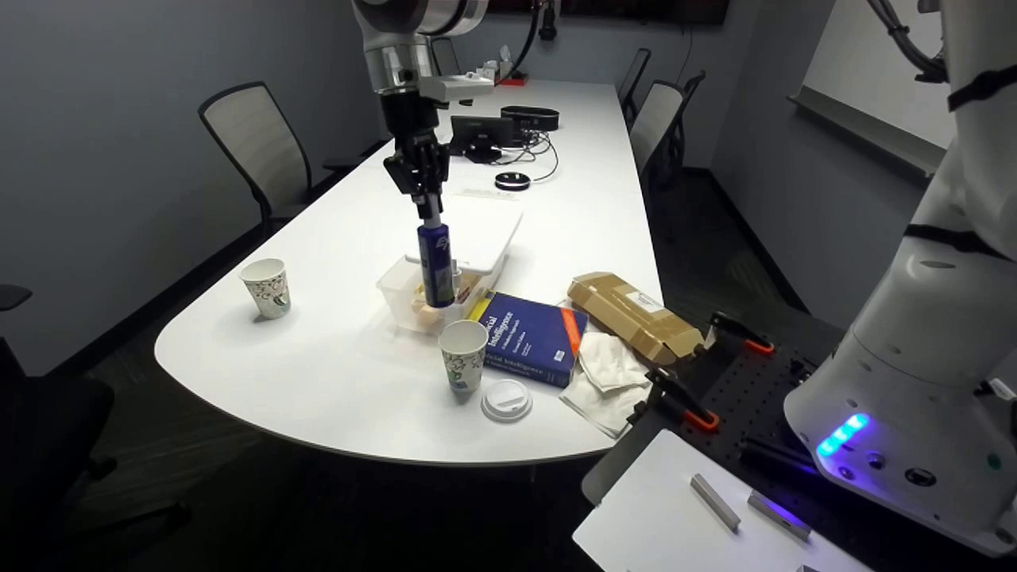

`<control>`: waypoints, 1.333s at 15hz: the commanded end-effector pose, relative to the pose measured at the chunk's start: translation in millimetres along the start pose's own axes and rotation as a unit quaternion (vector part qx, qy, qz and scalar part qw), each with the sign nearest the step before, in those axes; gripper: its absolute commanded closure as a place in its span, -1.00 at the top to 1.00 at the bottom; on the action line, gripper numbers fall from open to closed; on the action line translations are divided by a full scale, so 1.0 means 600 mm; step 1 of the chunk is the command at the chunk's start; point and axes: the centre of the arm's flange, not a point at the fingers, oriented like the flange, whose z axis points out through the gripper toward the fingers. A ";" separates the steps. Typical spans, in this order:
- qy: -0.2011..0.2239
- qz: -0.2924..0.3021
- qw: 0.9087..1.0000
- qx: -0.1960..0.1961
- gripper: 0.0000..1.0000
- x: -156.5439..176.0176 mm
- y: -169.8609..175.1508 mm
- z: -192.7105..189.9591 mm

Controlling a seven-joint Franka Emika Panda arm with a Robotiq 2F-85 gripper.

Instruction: Move the bottle to the left

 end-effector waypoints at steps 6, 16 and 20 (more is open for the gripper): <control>0.030 -0.087 0.996 0.013 -0.86 0.081 -0.010 0.083; 0.043 -0.097 0.994 0.005 -0.86 0.134 0.013 0.210; 0.053 -0.099 0.994 -0.010 -0.86 0.141 0.014 0.223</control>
